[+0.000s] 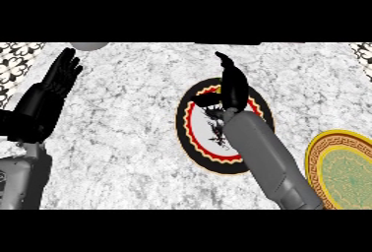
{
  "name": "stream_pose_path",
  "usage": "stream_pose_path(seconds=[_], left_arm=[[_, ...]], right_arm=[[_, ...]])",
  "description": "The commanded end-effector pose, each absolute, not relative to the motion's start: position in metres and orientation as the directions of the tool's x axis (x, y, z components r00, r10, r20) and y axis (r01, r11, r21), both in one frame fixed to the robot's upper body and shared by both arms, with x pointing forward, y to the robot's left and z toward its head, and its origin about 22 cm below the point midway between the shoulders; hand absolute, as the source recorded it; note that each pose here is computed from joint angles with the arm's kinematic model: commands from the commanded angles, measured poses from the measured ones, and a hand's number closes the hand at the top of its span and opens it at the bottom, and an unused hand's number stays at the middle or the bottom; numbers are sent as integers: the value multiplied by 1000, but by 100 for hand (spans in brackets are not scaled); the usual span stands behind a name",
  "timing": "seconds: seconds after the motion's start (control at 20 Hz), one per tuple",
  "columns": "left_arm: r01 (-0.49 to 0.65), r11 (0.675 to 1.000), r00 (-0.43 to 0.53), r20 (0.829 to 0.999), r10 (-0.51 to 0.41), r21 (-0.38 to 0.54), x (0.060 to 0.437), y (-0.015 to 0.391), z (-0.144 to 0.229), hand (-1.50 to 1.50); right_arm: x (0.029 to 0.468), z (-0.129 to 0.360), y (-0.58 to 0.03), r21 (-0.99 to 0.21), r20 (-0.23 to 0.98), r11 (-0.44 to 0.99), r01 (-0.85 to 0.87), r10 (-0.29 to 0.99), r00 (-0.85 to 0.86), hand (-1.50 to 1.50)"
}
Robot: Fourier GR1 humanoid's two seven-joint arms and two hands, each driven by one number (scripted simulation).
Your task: Pick the lemon from the plate and place it in the plate
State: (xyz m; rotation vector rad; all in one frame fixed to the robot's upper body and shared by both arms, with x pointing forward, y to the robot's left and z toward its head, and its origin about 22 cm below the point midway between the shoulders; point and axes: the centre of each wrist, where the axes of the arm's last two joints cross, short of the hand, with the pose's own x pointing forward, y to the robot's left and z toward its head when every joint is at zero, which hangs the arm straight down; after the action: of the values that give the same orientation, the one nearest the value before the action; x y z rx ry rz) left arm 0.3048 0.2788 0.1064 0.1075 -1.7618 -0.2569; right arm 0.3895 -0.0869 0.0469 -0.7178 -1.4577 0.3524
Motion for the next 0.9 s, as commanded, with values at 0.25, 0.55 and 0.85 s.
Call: stream_pose_path(seconds=[0.25, 0.55, 0.85], left_arm=[[45, 974, -210, 956, -206, 220, 308, 283, 101, 0], [36, 968, -188, 953, -237, 247, 295, 288, 110, 0], [24, 971, -158, 960, -230, 236, 290, 288, 105, 0]], right_arm=[[395, 69, -103, -343, 929, 874, 343, 369, -10, -150], [363, 61, -158, -264, 956, 871, 414, 292, -5, -150], [311, 58, -231, -226, 959, 875, 429, 278, -62, -150]])
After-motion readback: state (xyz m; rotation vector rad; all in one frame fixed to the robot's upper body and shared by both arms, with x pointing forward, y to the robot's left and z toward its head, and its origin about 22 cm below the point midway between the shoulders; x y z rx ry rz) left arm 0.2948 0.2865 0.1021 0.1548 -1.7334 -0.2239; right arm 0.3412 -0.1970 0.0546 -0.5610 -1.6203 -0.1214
